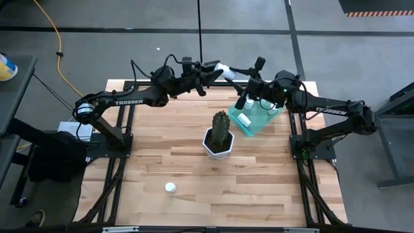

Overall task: Pick and place pill bottles into a basket
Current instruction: Put the white medicine bottle into the blue bin

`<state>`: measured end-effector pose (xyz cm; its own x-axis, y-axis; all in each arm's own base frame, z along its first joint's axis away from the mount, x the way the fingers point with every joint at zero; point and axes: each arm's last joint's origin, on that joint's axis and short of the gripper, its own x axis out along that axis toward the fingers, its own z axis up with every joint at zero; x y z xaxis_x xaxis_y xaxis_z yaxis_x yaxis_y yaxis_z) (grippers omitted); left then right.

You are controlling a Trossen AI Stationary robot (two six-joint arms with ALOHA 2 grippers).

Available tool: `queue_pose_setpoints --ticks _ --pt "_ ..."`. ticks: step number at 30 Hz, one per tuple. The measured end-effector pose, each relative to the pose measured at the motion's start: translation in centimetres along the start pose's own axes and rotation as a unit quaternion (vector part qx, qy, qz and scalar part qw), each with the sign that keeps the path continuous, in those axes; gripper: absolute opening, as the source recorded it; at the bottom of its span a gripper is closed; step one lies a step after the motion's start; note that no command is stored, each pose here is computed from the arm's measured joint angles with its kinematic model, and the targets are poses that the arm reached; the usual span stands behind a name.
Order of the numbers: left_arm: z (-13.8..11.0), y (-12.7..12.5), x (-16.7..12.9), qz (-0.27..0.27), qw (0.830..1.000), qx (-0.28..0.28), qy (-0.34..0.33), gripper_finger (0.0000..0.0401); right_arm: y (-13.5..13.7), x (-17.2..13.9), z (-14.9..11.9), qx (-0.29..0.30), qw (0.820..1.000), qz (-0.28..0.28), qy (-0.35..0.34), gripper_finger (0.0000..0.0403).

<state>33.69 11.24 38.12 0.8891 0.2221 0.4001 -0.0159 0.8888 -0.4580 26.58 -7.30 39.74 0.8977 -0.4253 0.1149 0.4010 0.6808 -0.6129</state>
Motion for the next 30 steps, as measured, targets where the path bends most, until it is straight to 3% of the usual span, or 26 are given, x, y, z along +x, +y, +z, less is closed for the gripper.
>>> queue_pose_setpoints --ticks 5,17,30 --pt "0.01 0.01 0.00 0.002 1.000 0.000 -0.001 0.0198 0.02 0.00 0.01 0.002 1.000 0.002 -0.002 0.0156" --pt "0.12 -0.22 0.03 -0.008 1.000 -0.002 -0.005 0.0198 0.24 0.13 -0.23 0.003 1.000 0.005 0.005 0.0276" --pt "0.09 -0.13 0.03 -0.002 1.000 -0.002 -0.005 0.0198 0.03 0.11 -0.01 0.010 1.000 -0.005 -0.005 0.0255"
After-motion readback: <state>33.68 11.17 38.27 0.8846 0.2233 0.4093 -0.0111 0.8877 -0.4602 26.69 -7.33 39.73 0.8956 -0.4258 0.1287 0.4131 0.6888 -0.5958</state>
